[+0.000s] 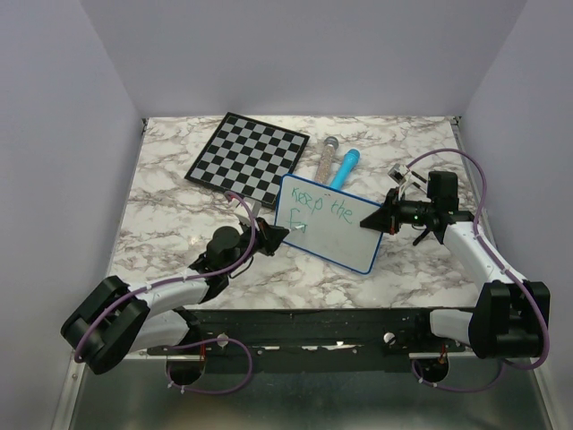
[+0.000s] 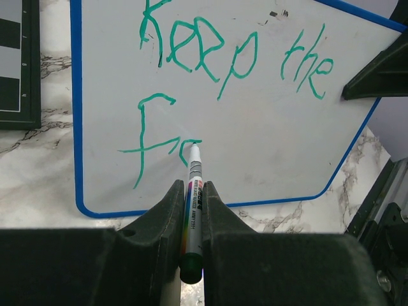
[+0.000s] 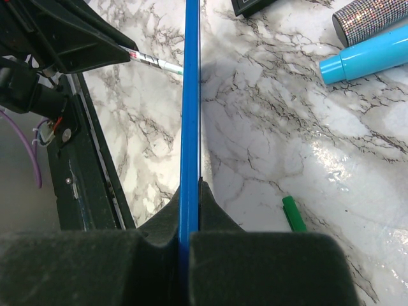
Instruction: Write a sentence on the whiteboard
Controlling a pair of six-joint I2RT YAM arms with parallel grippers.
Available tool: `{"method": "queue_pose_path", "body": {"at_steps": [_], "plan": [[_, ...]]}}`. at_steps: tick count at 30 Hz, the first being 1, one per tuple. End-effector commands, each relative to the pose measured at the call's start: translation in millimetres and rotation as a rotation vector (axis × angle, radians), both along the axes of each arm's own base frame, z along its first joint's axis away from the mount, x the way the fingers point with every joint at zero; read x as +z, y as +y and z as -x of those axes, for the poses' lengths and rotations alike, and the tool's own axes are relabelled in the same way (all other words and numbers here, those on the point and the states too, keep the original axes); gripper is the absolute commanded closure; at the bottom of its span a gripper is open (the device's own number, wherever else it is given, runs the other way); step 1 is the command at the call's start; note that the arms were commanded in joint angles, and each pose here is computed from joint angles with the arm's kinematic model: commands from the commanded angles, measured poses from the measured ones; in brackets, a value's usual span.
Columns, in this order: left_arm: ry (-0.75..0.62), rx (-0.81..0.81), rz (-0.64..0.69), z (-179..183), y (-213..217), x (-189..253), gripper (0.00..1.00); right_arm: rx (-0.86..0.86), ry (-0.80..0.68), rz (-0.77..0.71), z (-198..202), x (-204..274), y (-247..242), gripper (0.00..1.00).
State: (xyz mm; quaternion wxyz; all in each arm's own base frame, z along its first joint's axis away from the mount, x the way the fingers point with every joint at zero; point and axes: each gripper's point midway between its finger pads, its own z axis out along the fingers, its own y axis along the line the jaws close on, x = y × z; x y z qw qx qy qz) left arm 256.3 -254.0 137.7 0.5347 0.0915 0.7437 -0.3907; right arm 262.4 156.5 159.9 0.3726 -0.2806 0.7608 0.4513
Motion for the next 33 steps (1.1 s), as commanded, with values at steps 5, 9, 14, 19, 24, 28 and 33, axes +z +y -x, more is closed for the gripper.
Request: {"method": "queue_pose_path", "body": {"at_steps": [5,9,14,19,24,28,33], "plan": [[-0.025,-0.009,0.030,-6,-4,11,1.00,0.045,-0.060,-0.033,2,20,6,0.99],[-0.003,-0.010,0.018,-5,-4,4,1.00,0.043,-0.059,-0.033,2,20,5,0.99],[0.030,-0.015,-0.007,-1,-1,-6,1.00,0.044,-0.060,-0.033,2,20,5,0.99],[0.061,-0.029,-0.032,2,-1,-16,1.00,0.044,-0.060,-0.033,2,20,5,0.99],[0.089,-0.042,-0.049,4,-2,-24,1.00,0.043,-0.060,-0.033,2,21,5,0.99],[0.104,-0.057,-0.057,7,-4,-28,1.00,0.046,-0.062,-0.034,2,21,6,0.99],[0.075,-0.068,-0.016,7,-7,-14,1.00,0.043,-0.062,-0.034,2,21,5,0.99]]}}
